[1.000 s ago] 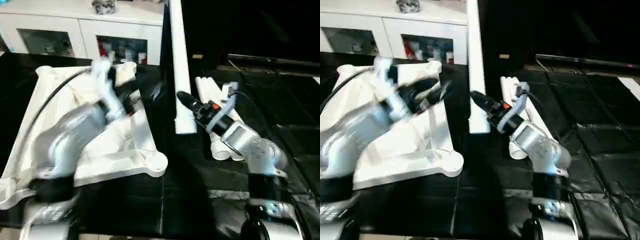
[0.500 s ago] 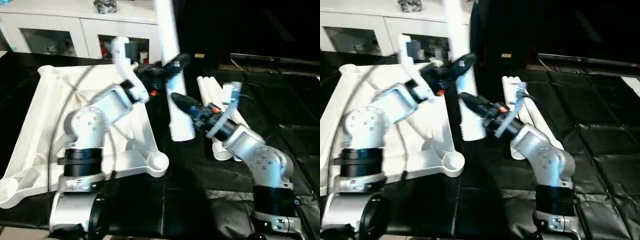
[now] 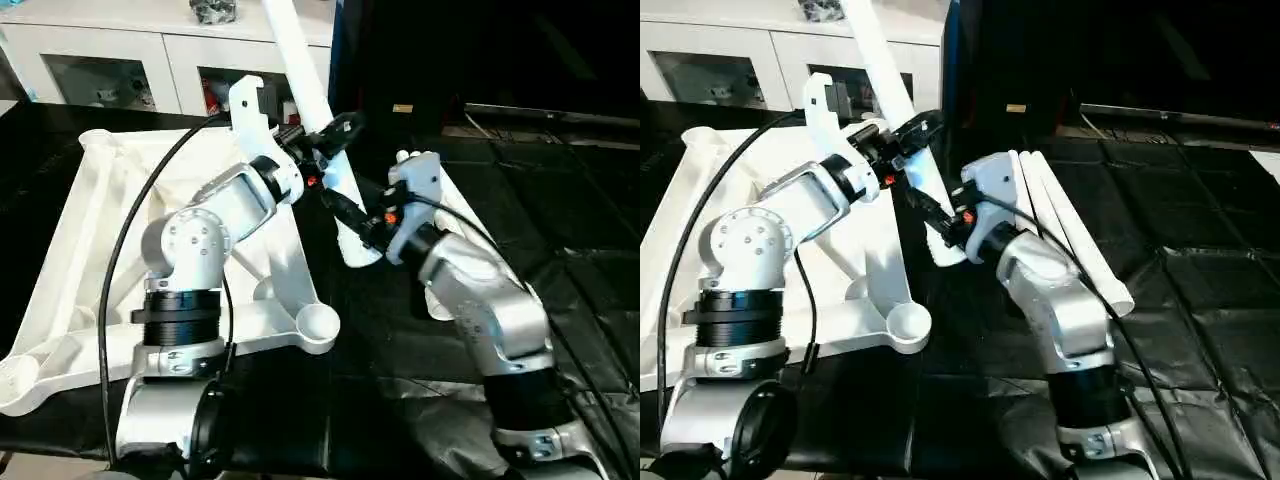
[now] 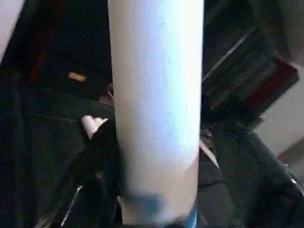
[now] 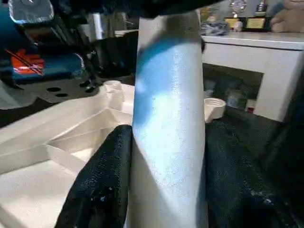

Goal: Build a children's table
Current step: Pick table leg

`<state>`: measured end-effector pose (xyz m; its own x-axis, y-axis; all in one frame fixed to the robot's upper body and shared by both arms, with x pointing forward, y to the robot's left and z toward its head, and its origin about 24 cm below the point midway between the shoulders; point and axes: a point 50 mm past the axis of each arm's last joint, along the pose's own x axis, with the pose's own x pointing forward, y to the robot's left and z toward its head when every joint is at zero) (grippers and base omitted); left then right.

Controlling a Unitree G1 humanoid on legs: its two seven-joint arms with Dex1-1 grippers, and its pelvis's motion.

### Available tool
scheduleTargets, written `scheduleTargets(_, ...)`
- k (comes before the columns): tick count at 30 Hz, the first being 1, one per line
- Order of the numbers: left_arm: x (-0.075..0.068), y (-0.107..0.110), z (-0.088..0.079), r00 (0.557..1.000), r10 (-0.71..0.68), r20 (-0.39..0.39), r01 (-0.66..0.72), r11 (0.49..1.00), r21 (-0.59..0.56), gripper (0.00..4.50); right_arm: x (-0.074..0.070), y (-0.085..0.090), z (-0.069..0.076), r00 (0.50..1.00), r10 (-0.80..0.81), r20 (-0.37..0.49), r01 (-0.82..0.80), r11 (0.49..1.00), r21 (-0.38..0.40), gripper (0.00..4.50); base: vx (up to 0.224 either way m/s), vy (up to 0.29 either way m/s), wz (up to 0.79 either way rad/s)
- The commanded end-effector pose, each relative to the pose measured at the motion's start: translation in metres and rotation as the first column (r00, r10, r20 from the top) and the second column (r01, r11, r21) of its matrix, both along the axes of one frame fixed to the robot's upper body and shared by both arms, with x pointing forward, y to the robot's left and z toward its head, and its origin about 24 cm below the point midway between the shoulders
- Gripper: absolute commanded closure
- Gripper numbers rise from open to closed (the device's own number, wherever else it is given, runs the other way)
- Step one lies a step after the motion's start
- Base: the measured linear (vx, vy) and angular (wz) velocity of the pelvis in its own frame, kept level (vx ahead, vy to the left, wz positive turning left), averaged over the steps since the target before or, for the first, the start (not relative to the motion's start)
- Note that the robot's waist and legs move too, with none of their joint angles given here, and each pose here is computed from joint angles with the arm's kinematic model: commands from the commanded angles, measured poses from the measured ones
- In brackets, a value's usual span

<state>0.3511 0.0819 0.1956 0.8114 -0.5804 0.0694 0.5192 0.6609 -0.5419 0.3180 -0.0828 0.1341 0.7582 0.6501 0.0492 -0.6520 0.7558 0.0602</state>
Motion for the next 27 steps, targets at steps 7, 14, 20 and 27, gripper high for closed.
scheduleTargets(7,0.0021,-0.0074,0.0134,0.998,0.048,0.044,-0.049,0.999,0.009,2.23,0.0075,-0.0003,0.0051,0.998,-0.049,0.048,0.05,0.999,-0.016,2.64,0.0,0.0,0.0)
scheduleTargets(14,0.0037,-0.0075,0.0148,0.997,0.054,0.057,-0.054,0.999,-0.004,2.65,0.0063,0.0022,0.0043,0.998,-0.025,0.061,0.027,0.999,-0.024,2.64,0.0,0.0,0.0)
scheduleTargets(20,0.0039,-0.0093,0.016,0.996,0.047,0.071,-0.047,0.999,-0.003,2.67,0.0044,0.003,0.0045,0.998,-0.005,0.067,0.007,0.999,-0.032,2.64,0.0,0.0,0.0)
scheduleTargets(27,0.0072,-0.0021,0.0178,0.992,0.074,0.104,-0.077,0.997,0.026,2.68,0.0017,0.0035,0.0056,0.998,0.042,0.047,-0.042,0.999,0.013,1.88,0.0,0.0,0.0)
